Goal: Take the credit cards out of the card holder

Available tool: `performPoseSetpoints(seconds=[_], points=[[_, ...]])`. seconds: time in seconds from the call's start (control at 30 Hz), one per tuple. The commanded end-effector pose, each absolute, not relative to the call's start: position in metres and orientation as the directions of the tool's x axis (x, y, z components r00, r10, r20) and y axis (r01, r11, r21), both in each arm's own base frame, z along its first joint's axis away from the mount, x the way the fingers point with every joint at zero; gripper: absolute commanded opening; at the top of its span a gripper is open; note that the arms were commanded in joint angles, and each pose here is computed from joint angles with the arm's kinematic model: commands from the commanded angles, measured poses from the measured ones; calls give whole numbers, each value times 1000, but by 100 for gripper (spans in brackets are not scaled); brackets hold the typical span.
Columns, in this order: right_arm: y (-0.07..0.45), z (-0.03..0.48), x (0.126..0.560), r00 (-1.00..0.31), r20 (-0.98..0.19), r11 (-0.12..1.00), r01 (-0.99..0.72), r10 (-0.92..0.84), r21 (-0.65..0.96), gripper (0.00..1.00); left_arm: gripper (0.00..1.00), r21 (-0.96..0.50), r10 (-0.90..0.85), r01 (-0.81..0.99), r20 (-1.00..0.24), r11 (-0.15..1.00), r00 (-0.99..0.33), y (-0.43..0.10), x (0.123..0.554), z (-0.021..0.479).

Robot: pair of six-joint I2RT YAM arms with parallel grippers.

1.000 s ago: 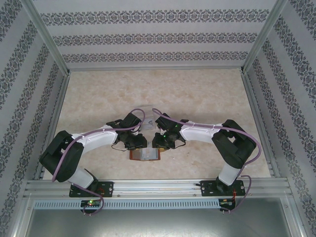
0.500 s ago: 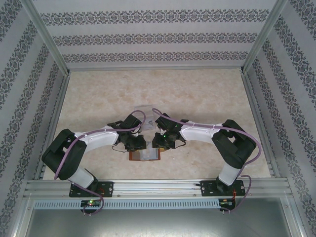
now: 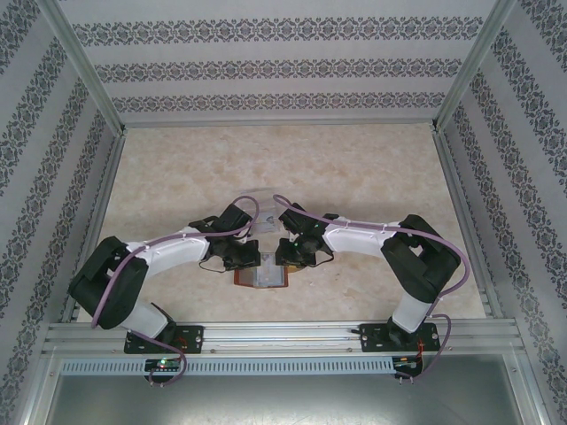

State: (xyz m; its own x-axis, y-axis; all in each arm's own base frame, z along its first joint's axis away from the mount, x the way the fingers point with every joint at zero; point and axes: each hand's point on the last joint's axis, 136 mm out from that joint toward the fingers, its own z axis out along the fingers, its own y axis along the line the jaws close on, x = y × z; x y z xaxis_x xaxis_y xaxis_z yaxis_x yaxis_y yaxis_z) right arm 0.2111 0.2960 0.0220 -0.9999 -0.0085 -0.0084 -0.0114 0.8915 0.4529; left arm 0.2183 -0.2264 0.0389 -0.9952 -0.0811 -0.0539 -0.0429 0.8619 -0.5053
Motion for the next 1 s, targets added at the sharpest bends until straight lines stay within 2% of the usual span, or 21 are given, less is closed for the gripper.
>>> performPoseSetpoints(seconds=[0.0,0.5,0.8,0.97], points=[[288,26,212,-999,-38,912,-35,-22,408,29,7,-456,-74,-41,-56,889,-996,-210,213,42],[293,37,215,-998,-53,903,-40,-19,427,29,4,-387,-43,-15,-65,922,-997,-196,210,55],[319,75,216,-995,-96,830,-65,-14,553,29,3,-528,-120,-69,-64,846,-991,-223,222,53],[334,76,213,-997,-67,796,-66,-32,602,29,3,-550,-142,-87,-58,830,-988,-227,225,49]])
